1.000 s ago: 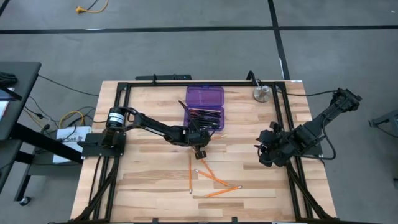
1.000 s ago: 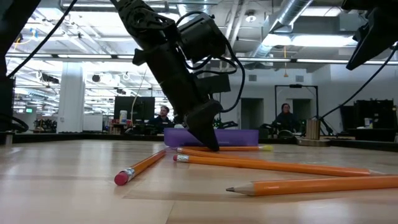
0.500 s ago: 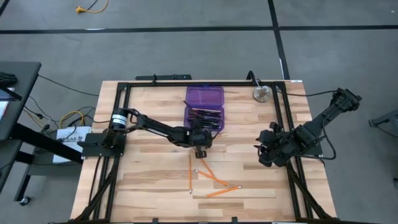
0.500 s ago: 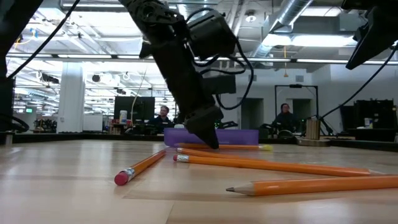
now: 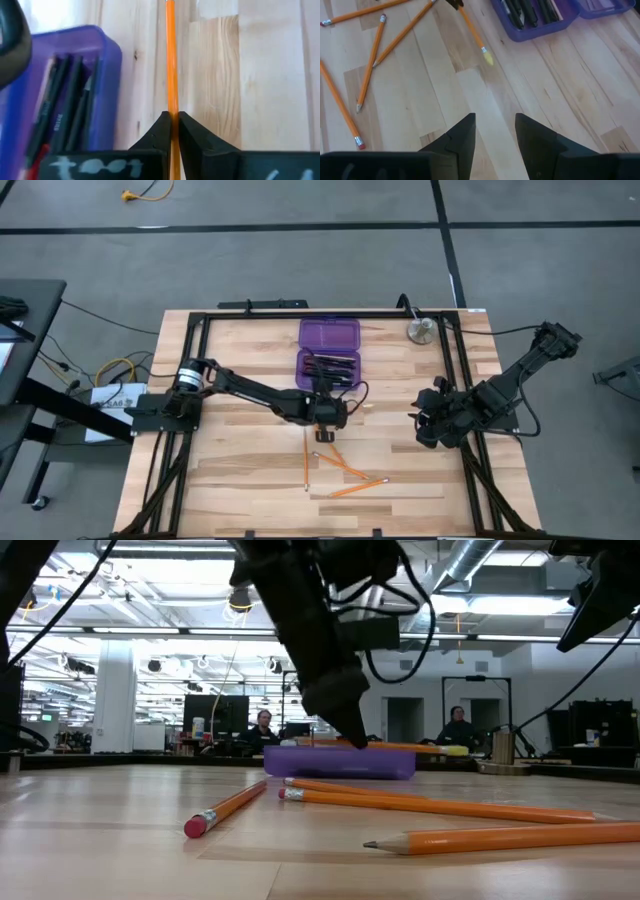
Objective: Pick & place school supplies into a supply box
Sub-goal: Put the orange pencil into the violet supply box
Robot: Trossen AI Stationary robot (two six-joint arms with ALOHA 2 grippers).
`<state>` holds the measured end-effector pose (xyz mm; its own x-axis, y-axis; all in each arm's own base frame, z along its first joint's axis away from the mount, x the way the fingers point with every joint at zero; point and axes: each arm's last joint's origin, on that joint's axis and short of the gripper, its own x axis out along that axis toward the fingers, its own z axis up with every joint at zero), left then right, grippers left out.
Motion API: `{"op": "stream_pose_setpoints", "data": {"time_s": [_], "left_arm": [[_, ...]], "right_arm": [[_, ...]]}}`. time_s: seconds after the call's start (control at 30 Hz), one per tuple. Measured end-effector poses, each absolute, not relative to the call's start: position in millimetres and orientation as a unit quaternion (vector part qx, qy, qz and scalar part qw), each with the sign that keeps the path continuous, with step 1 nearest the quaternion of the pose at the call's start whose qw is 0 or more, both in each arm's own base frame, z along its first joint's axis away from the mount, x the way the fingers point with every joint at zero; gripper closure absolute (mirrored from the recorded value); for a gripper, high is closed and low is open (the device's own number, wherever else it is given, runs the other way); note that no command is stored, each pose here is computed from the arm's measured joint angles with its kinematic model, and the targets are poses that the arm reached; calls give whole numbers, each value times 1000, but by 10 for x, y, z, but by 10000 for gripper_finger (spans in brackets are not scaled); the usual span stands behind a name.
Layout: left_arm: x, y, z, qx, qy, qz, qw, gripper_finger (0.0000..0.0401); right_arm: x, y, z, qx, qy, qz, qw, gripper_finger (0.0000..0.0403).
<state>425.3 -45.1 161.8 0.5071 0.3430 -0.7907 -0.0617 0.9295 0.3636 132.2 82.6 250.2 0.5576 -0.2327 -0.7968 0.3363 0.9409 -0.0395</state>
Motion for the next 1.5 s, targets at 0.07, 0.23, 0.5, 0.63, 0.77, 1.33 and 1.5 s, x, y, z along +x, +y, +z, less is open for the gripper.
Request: {"op": "stream_pose_setpoints", "data": {"time_s": [0.07,0.23,0.5,0.63,0.77,1.33,1.5], "left_arm": [[4245,-452,1680,162,492,125,846,399],[4144,-396,1986,189,500,137,834,399],[3825,-106,2612,198,477,157,842,399],[3798,138,2644,206,492,125,837,399],[3911,464,2396,181,515,91,833,399],[4019,1003,1949,150,542,68,824,376],[4009,993,1936,138,546,60,824,352]], "right_arm": [[1322,826,2502,59,442,-161,880,268],[1320,824,2501,58,443,-162,880,268],[1318,824,2502,58,443,-162,880,268],[1322,825,2497,61,439,-165,881,268],[1331,828,2410,62,431,-170,884,269],[1166,933,2079,100,440,-172,876,269],[1162,941,2079,99,439,-169,877,269]]}}
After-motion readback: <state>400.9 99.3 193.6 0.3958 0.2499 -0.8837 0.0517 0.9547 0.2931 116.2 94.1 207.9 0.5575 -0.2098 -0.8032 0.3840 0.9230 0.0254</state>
